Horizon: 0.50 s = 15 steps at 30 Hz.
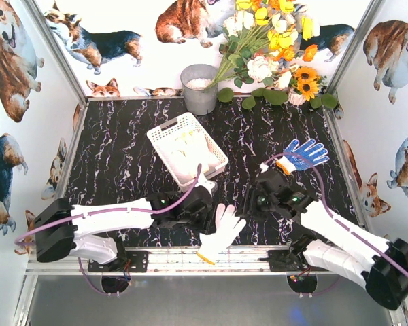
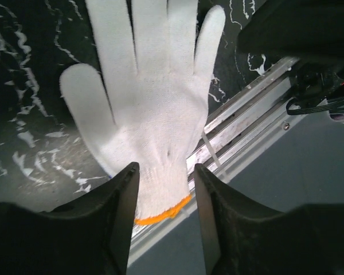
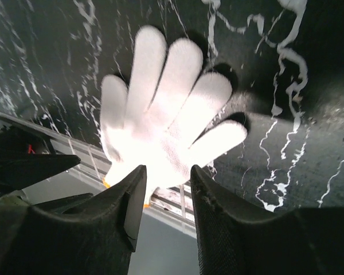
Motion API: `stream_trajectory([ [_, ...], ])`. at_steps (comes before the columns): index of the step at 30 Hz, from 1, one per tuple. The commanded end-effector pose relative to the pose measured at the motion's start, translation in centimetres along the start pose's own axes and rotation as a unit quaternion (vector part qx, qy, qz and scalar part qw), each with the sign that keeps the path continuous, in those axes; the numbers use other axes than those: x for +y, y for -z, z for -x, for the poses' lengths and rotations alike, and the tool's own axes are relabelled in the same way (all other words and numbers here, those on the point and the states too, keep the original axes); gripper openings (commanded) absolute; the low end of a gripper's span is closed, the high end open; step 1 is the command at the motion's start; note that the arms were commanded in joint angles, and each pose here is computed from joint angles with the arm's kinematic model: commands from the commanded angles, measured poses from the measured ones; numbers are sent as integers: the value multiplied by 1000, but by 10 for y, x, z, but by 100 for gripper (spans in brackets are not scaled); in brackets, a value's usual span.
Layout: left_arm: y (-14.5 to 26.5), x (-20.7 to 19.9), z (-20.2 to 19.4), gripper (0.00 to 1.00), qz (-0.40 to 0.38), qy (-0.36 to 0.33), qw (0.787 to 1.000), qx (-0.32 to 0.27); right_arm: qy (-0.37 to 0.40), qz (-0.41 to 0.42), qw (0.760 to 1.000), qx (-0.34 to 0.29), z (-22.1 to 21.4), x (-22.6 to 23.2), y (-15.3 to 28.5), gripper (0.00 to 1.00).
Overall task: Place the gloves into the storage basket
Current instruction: Place the glove at the center of the board.
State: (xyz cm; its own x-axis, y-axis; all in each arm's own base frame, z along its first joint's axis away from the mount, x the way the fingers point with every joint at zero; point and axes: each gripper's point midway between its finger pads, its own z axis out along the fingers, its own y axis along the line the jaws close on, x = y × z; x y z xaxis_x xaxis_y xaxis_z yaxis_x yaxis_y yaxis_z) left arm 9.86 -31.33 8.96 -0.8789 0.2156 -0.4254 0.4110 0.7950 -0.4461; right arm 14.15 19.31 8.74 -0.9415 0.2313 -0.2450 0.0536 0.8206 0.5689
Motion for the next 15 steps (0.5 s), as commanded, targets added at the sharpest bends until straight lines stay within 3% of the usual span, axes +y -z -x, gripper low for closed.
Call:
stream_trajectory([
  [1, -16, -18, 2, 35, -49, 23, 999, -4, -16, -1, 1000, 24, -16, 4, -15, 37],
  [15, -44, 17, -32, 29, -7, 41, 999, 35, -7, -40, 999, 1, -15, -18, -48, 23],
])
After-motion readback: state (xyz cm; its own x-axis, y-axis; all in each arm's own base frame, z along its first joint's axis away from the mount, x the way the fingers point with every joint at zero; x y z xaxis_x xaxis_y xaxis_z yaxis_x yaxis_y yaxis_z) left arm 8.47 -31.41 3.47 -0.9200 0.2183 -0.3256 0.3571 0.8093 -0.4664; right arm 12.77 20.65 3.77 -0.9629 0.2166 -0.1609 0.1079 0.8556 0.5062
